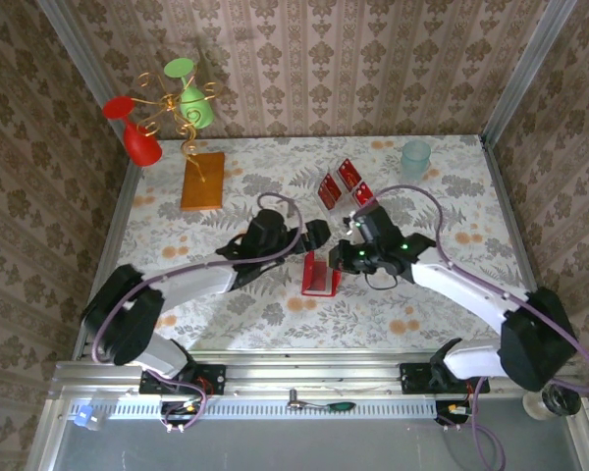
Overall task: Put the credit cards into the card holder
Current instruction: Close the card holder at the center of the table.
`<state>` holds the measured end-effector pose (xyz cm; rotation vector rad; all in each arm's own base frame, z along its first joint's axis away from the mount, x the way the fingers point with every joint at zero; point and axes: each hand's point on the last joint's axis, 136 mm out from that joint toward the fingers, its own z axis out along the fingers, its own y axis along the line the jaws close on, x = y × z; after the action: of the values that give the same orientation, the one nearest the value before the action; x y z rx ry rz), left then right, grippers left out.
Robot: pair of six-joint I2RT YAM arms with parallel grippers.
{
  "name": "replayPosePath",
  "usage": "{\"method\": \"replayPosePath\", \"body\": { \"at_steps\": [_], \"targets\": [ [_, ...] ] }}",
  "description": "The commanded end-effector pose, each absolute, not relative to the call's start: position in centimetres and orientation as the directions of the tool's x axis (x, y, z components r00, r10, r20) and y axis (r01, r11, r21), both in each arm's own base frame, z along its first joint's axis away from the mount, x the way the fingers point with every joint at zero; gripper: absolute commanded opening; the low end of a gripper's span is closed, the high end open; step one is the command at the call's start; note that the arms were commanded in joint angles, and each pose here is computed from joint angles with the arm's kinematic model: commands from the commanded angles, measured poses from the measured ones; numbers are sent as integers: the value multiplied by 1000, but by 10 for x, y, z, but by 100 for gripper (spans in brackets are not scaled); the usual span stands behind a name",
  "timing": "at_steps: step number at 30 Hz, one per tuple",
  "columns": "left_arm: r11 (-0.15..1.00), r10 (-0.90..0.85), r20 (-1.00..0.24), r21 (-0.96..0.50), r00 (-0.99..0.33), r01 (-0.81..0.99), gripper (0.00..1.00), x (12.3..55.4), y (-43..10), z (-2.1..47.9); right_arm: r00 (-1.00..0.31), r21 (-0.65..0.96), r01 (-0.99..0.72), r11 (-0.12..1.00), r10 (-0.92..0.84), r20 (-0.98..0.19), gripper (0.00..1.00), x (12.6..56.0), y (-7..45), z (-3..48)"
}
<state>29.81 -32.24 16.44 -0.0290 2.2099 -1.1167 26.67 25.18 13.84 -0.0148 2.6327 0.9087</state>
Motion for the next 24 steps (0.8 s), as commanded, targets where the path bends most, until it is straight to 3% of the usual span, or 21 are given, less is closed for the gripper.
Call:
{"method": "replayPosePath", "body": {
  "at_steps": [1, 5, 9, 24],
  "targets": [
    [710, -342, -551, -682, -761, 175, 100, 302, -272, 160, -935, 579, -149, 802, 75, -345, 10, 280, 283, 140],
    [758, -402, -553, -648, -730, 74, 100, 303, -220, 158, -945, 560, -195, 805, -1, -327, 9, 290, 324, 129],
    [779, -397, -542, -626, -741, 41, 100, 297, -203, 151, -956, 532, -200, 823, -44, -291, 7, 296, 341, 111],
    [853, -157, -523, -500, -838, 152, 100, 279, -229, 105, -970, 423, -67, 903, 41, -240, 4, 287, 269, 54]
  ]
}}
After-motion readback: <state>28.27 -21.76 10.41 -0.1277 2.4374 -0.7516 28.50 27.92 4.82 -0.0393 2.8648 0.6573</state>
